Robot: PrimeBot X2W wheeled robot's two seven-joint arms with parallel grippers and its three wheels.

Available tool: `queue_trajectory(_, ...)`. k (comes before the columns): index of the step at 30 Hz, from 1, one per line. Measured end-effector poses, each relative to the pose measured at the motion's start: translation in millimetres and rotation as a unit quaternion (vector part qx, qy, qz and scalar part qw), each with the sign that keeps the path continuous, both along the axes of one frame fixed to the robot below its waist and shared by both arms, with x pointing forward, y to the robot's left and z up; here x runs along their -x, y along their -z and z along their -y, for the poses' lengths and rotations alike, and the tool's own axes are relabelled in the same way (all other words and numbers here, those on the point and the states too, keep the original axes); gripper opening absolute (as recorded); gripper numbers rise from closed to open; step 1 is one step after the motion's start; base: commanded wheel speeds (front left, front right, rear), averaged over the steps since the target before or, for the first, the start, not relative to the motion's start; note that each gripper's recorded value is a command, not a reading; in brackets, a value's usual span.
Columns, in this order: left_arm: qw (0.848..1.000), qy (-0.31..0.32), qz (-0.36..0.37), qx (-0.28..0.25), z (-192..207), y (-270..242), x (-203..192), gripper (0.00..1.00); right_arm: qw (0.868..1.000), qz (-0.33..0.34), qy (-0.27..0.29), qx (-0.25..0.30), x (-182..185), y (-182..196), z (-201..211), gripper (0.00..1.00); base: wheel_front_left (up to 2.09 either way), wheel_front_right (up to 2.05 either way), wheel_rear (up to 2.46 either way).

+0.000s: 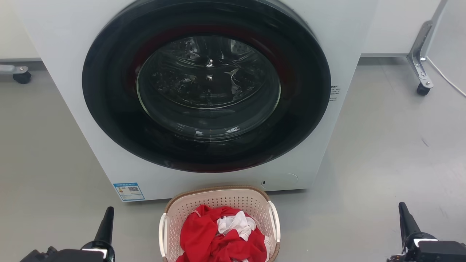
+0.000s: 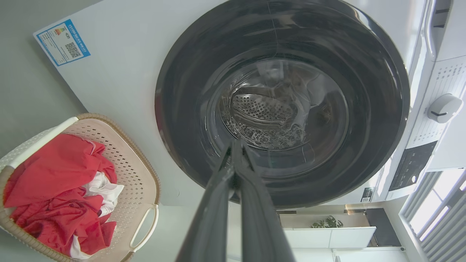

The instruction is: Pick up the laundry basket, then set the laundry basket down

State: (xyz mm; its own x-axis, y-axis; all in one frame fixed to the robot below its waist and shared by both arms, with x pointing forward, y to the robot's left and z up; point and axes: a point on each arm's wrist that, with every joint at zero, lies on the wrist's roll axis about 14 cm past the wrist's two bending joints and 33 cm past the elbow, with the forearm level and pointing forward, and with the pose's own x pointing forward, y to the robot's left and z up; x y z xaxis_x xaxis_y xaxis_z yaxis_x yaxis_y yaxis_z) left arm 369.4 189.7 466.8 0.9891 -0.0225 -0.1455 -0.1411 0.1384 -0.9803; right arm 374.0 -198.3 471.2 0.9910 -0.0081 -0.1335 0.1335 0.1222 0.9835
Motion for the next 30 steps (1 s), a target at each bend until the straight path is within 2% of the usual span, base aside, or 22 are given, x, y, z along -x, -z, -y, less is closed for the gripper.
queue_trajectory(11, 0.997, -0.009, 0.027, 0.068, -1, -13, -9, 0.0, 0.998, 0.021, 0.013, -0.062, -5, -8, 7, 0.0, 0.0, 0.0, 0.0)
queue_trajectory(30, 0.997, -0.009, 0.027, 0.07, -1, -12, -9, 0.0, 0.998, 0.026, 0.012, -0.062, -7, -11, 7, 0.0, 0.0, 0.0, 0.0)
